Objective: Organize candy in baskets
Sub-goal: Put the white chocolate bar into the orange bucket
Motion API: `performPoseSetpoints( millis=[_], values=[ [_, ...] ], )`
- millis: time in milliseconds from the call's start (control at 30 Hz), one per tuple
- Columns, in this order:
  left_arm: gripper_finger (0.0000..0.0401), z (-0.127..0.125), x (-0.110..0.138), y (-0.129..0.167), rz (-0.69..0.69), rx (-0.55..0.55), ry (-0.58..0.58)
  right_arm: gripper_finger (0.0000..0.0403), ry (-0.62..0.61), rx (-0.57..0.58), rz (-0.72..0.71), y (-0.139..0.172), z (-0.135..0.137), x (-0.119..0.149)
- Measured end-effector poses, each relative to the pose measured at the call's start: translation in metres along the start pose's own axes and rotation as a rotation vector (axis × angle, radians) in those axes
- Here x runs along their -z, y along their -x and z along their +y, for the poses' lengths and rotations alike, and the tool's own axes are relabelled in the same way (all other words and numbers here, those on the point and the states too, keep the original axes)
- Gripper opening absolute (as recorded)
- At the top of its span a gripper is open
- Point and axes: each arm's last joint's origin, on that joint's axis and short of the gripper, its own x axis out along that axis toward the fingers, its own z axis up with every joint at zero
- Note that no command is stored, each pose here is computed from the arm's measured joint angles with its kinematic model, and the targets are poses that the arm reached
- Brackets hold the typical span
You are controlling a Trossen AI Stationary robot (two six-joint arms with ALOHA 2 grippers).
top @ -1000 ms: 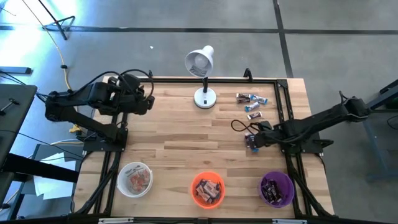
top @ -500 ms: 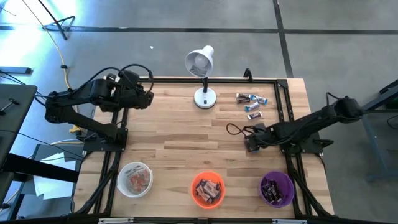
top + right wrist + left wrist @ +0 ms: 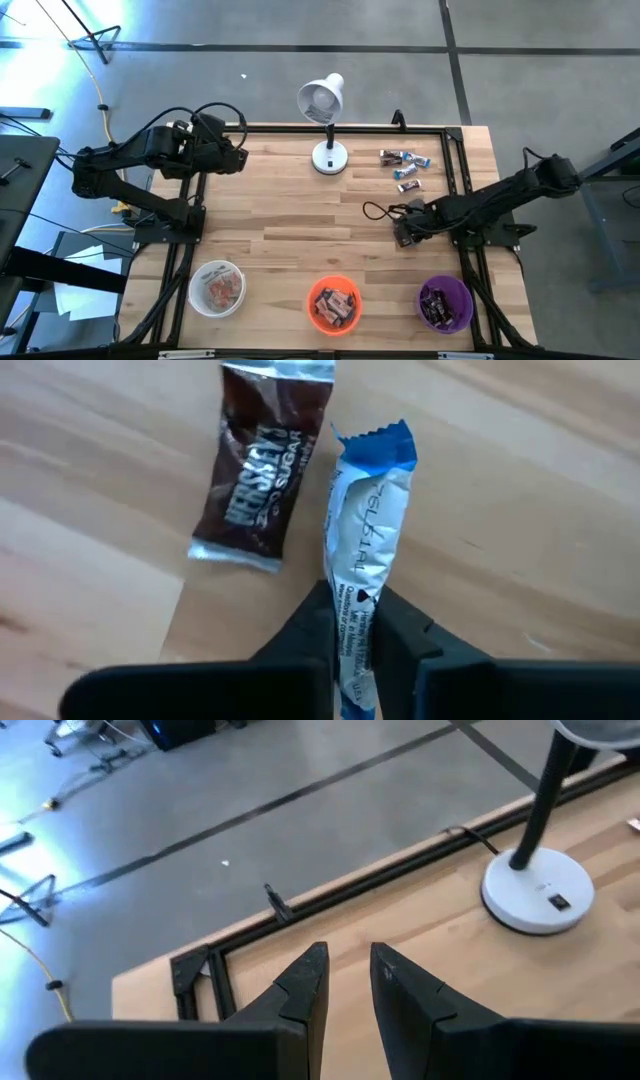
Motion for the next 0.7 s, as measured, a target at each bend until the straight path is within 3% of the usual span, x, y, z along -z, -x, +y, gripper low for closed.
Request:
performPoseSetpoints(
  millis=[267, 600, 700],
  values=[
    [0.0064, -0.001, 0.001, 0.0, 0.046, 0.036, 0.048, 0.0011, 0.158, 0.013, -0.05, 0.054, 0.027, -0.004],
    [0.0064, -0.001, 0.001, 0.0, 0.046, 0.036, 0.033, 0.0007, 0.465, -0.381, -0.47, 0.168, 0.09, 0.014],
    [0.0064, -0.001, 0.001, 0.0, 0.045, 0.036, 0.011, 0.0007, 0.482, -0.41, -0.571, 0.183, 0.105, 0.024]
  ],
)
